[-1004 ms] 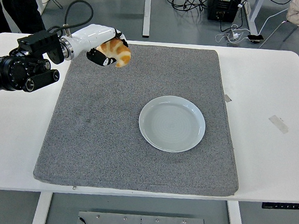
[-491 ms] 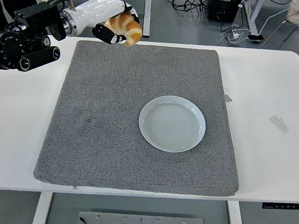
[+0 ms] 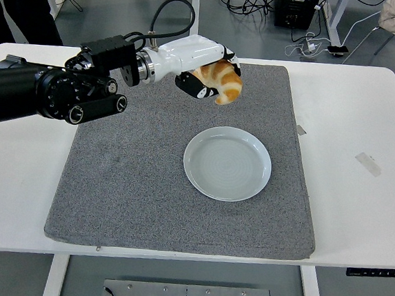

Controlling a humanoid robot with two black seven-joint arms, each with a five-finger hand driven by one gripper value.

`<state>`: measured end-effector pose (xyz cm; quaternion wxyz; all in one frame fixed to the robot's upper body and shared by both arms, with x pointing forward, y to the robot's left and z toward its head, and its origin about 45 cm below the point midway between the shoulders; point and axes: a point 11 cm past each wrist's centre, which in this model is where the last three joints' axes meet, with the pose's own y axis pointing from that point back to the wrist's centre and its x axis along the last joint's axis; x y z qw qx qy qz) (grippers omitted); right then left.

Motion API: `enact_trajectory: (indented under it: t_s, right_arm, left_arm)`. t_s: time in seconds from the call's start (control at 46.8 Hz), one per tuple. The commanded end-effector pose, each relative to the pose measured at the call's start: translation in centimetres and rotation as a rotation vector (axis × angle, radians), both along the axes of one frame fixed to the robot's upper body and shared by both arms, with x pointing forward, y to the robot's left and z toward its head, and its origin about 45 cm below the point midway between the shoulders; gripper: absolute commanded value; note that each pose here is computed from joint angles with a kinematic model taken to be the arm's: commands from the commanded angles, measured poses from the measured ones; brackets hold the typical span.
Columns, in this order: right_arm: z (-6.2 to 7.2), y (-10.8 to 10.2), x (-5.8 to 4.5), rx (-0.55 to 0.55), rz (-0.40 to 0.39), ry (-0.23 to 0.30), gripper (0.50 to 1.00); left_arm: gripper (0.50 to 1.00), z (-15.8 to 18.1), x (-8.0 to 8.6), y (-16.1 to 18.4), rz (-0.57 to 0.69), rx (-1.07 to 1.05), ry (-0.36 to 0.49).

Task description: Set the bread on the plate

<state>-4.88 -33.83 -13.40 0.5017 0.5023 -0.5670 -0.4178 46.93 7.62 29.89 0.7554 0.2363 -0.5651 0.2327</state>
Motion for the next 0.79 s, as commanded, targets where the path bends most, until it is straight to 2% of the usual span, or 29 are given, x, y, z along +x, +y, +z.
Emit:
enact_trajectory:
  t_s: [0.0,0.085,0.427,0.769]
  right_arm:
    - [0.0,0.0,0.0,0.0,0.001,0.0,1.0]
    - [0.0,0.0,0.0,0.0,-0.001,0.0,1.0]
    - [0.0,0.0,0.0,0.0,-0.001,0.0,1.0]
    - [0.0,0.0,0.0,0.0,-0.001,0.0,1.0]
  left_arm:
    - [0.5,-0.9,-0.7,-1.2,-0.031,0.006,-0.006]
    - [0.5,-1.5,-1.4,-2.4,-0.056,0.002,-0.018]
    - [0.5,-4.2,-3.2,-3.3,-0.089,-0.009,-0.047]
    - [0.5,-6.9,-4.3,-2.8,-0.089,0.009,-0.008]
